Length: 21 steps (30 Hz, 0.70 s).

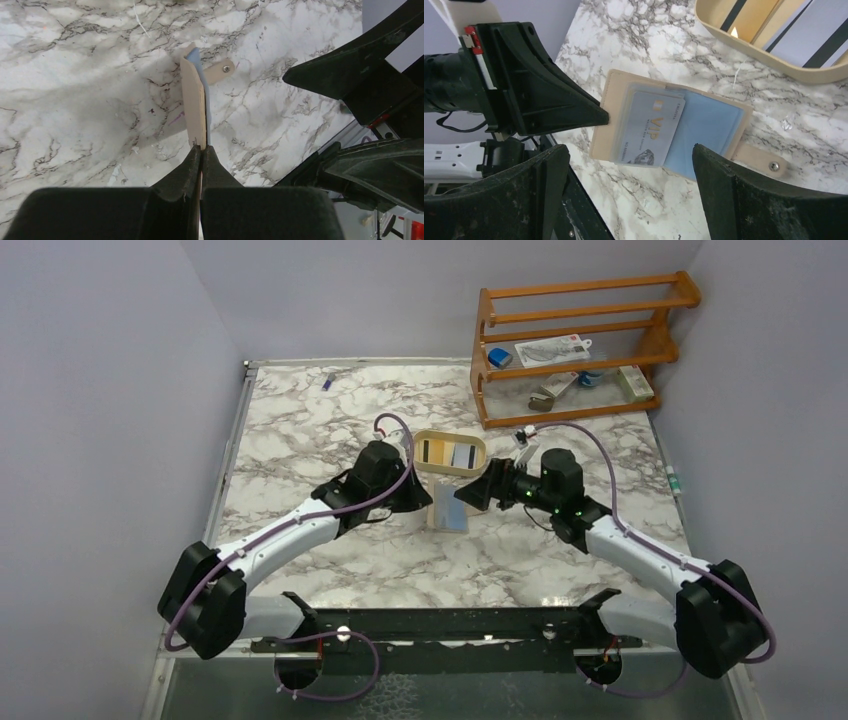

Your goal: Take the credit cards out of the card holder

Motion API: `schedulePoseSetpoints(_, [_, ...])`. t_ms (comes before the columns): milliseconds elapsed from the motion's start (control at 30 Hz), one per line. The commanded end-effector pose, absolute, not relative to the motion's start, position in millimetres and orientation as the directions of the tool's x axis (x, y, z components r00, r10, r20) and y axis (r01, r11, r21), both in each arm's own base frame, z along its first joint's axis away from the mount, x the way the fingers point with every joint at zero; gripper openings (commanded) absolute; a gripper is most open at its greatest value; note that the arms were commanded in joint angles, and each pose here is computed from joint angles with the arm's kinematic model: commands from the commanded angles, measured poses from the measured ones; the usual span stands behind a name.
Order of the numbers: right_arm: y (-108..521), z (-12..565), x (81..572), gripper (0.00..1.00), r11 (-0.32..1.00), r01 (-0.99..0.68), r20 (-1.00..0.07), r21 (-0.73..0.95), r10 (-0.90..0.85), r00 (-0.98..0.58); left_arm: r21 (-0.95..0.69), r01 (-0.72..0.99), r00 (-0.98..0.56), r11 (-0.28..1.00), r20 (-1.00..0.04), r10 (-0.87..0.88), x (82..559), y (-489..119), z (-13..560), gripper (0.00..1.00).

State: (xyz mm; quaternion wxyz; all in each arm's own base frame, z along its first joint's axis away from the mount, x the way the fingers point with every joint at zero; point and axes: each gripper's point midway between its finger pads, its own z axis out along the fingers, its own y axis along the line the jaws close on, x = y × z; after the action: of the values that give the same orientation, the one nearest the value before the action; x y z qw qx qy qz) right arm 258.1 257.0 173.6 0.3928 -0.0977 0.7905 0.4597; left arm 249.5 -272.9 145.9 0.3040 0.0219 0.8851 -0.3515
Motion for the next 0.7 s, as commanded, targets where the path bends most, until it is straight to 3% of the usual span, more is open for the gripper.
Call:
schedulePoseSetpoints(0, [260,153,248,0.97,0.563,-0.499,-0.687,0.659,0.182,-0.703,-0.63,0.229,-0.846,0.742,-0.506,-0.168,241,-282,136,0.0])
schedulePoseSetpoints(333, [273,115,218,0.91,0.496,-0.469,-0.61,0.73,0.165,-0.775,-0.645,0.116,-0.898,0.755,-0.393,-0.198,206,-266,79,0.0])
schedulePoseSetpoints(667, [294,108,201,0.88,0.265,-0.511,-0.564,0.818,0.189,-0.804,-0.624,0.034,-0.905,0.781,-0.35,-0.241,184,-249,28,0.0])
